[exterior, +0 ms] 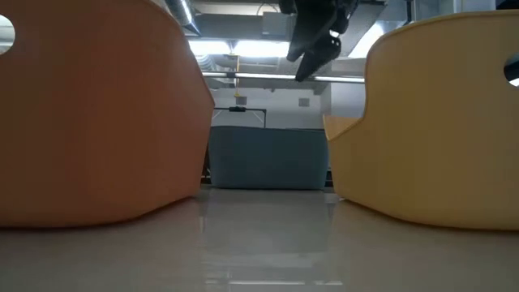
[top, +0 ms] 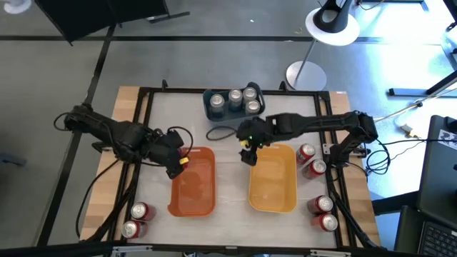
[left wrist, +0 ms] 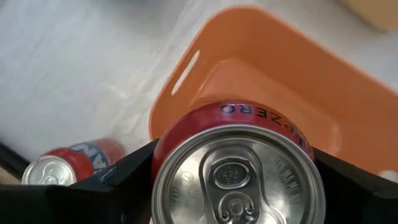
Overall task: Sort soda cans
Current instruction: Put the top left red-black soda can into the orange bin
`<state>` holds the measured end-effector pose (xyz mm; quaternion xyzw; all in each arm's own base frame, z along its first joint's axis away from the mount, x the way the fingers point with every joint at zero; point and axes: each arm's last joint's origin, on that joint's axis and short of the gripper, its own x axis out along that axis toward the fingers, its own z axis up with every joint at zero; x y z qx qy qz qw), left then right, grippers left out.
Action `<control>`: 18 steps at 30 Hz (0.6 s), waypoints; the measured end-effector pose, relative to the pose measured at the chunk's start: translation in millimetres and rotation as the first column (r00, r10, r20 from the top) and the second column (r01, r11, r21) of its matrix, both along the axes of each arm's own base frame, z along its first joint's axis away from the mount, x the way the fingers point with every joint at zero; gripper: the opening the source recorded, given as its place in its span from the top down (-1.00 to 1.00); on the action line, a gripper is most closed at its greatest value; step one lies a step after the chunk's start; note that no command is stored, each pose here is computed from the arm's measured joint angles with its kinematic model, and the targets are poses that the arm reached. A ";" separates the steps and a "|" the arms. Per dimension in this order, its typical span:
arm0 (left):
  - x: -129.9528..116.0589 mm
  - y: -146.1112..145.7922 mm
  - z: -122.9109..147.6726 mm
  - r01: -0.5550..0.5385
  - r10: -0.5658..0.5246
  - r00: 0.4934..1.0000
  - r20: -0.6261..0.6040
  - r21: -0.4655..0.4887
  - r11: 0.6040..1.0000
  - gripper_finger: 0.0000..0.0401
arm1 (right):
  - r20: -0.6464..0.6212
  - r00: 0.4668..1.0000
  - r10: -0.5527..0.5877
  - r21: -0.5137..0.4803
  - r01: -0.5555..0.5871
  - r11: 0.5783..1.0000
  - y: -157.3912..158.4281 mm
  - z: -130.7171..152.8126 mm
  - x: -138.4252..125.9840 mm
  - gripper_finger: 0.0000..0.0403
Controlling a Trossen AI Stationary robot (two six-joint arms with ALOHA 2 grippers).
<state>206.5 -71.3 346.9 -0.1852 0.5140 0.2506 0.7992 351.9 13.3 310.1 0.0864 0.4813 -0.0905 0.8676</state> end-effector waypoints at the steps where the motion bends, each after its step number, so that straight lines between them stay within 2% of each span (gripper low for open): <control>1: 2.6 -1.0 -2.7 -0.001 0.001 1.000 -0.015 0.005 1.000 -0.49 | 0.001 1.000 -0.001 -0.010 0.001 1.000 4.8 0.0 -0.2 -0.77; 9: 24.0 -9.1 -25.9 0.018 -0.013 0.993 -0.116 0.043 0.999 -0.49 | 0.023 1.000 -0.011 -0.107 0.013 0.994 37.9 0.8 -3.8 -0.77; 13: 24.9 -9.2 -47.5 0.031 -0.024 0.989 -0.145 0.046 0.998 -0.49 | 0.033 0.999 -0.009 -0.147 0.013 0.989 45.6 1.2 -5.1 -0.77; 18: 22.0 -3.2 -73.2 0.015 -0.015 0.983 -0.185 -0.002 1.000 -0.49 | 0.037 0.999 -0.011 -0.158 0.016 0.987 47.2 1.4 -5.3 -0.77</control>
